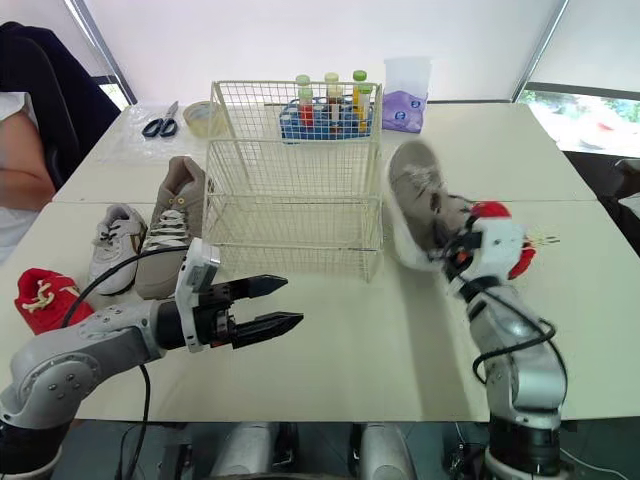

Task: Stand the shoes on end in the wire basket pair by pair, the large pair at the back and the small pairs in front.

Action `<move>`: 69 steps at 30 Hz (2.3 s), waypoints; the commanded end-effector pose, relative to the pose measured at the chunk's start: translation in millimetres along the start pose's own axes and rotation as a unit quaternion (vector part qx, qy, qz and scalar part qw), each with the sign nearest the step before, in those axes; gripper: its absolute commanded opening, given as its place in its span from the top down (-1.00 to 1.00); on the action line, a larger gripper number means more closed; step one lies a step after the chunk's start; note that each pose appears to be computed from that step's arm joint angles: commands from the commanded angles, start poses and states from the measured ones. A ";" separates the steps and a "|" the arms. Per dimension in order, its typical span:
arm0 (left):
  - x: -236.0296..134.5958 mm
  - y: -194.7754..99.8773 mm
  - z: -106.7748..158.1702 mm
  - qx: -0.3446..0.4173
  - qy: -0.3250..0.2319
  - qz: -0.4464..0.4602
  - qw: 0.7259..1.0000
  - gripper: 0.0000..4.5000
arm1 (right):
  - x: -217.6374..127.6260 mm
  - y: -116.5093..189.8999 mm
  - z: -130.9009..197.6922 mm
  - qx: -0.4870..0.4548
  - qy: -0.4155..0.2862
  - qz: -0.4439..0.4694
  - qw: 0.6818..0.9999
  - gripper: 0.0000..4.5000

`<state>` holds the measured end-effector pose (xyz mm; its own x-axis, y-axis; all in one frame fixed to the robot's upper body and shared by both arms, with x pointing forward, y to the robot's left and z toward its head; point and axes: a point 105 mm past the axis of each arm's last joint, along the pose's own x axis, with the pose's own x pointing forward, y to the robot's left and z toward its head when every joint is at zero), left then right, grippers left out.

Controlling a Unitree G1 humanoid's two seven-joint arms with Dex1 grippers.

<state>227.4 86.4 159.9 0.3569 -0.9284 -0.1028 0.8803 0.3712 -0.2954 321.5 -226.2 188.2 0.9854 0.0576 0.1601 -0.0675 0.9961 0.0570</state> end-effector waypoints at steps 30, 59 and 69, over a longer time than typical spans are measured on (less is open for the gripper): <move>-149.8 -4.8 115.4 -0.046 -0.132 0.088 0.986 -1.00 | -27.6 71.8 228.0 -0.321 -0.057 0.642 0.694 0.89; -86.4 -25.3 83.1 -0.102 0.060 -0.171 0.978 -1.00 | -81.0 119.6 197.2 -0.379 -0.053 0.756 0.530 0.89; -79.6 -37.2 76.8 -0.126 0.035 -0.211 0.969 -0.17 | -82.7 121.5 198.4 -0.372 -0.053 0.760 0.531 0.89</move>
<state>196.8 150.5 238.5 -0.0111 -0.9988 -0.0487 0.8168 0.0190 -0.5766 210.6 -121.9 364.6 -0.1431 0.8561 -0.4966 -0.6908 -0.4458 -0.5693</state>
